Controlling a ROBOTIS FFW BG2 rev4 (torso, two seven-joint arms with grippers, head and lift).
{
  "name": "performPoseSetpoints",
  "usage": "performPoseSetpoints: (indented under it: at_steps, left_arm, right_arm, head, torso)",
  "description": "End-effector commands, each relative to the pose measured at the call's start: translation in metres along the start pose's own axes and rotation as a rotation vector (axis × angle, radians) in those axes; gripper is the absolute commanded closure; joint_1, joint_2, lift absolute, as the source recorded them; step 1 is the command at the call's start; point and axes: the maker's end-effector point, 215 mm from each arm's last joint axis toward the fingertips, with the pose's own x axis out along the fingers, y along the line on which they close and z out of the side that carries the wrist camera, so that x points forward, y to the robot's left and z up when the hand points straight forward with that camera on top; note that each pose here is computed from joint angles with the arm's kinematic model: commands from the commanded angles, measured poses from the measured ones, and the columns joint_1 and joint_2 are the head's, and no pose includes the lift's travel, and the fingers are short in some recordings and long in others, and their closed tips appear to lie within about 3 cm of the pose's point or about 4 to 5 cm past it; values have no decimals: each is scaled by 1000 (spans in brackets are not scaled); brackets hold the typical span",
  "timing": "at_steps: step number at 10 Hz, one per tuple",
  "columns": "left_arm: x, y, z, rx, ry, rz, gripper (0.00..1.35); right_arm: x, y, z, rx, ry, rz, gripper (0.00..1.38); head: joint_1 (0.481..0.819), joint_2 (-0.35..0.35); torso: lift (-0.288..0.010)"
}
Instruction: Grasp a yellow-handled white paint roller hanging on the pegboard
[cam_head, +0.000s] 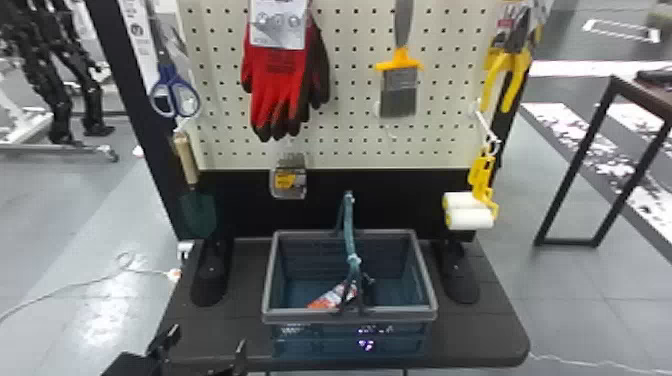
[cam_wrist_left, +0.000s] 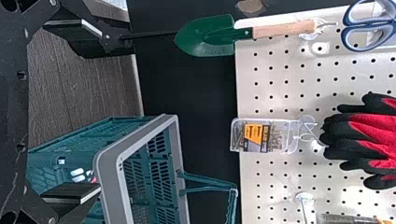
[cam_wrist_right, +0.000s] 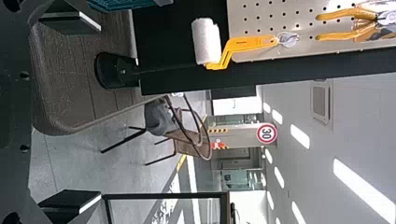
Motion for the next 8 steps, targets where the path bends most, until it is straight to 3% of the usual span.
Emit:
performPoseSetpoints:
  at_steps: [1,8]
  left_arm:
    - [0,1,0,0,1,-1,151]
    - [0,0,-1,2,4,-12,151]
  right_arm:
    - [2,0,1,10,-4,-5,61]
    - [19,4,4,15,44,37,68]
  head:
    - [549,0]
    - [549,0]
  torso:
    - [-100]
    - [-100]
